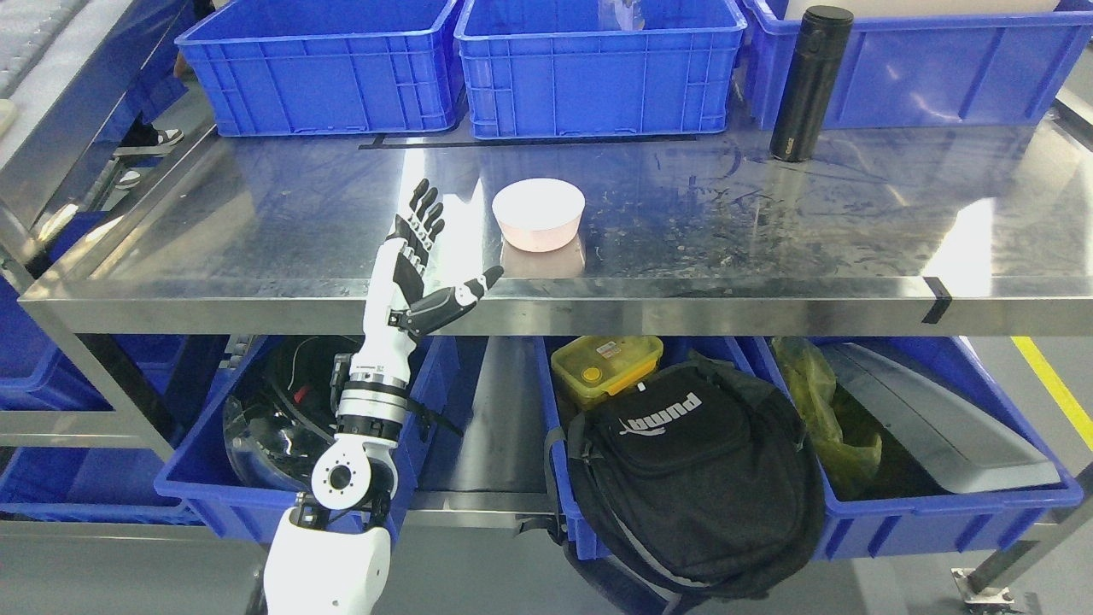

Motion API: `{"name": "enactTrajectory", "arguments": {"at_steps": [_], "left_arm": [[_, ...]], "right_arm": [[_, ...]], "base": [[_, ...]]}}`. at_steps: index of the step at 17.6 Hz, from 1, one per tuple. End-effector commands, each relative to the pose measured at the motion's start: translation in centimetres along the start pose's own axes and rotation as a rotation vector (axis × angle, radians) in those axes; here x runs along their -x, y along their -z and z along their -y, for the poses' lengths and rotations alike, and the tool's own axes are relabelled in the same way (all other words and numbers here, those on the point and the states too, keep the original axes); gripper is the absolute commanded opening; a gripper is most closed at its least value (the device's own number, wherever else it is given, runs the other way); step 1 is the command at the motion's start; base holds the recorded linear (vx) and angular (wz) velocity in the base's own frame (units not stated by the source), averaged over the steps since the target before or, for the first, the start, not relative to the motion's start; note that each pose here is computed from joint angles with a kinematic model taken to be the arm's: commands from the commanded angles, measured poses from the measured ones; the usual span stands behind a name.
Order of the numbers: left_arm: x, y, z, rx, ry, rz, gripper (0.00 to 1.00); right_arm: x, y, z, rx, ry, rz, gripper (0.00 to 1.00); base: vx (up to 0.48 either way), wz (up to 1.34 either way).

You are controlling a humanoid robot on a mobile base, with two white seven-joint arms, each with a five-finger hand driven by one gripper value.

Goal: Stack pink IKEA bowl on shelf middle layer
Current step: 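Swing the left hand across the shelf toward the pink bowl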

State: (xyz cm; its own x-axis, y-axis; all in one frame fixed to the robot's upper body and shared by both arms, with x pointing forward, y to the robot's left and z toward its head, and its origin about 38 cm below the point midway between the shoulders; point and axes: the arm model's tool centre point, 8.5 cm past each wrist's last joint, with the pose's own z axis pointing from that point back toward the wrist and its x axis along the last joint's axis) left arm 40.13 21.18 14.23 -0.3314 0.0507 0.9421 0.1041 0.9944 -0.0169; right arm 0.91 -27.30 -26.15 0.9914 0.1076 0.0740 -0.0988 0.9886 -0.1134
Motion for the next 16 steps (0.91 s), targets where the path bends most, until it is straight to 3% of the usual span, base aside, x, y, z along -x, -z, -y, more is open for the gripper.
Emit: {"name": "enactTrajectory", "arguments": {"at_steps": [1,7,10,14,16], "left_arm": [[0.0,-0.1,-1.3,-0.019,0.021,-0.005,1.00],[-1.8,1.8,-2.0,-0.016,0.031,0.053,1.00],[-5.8,4.9,-7.0,0.180,0.283,0.042,1.00],[-11.1,7.8,-9.4,0.340,0.477,0.094,1.00],[-13.9,9.8,-9.5,0.444,0.746,0.092,1.00]], "right_arm": [[0.9,0.0,1.0,0.015,-0.002,-0.006,1.00],[0.9,0.0,1.0,0.015,-0.002,-0.006,1.00],[0.9,0.0,1.0,0.015,-0.002,-0.006,1.00],[0.9,0.0,1.0,0.015,-0.002,-0.006,1.00],[0.9,0.0,1.0,0.015,-0.002,-0.006,1.00]], "base": [[0.000,0.00],[0.000,0.00],[0.000,0.00],[0.000,0.00],[0.000,0.00]]}}
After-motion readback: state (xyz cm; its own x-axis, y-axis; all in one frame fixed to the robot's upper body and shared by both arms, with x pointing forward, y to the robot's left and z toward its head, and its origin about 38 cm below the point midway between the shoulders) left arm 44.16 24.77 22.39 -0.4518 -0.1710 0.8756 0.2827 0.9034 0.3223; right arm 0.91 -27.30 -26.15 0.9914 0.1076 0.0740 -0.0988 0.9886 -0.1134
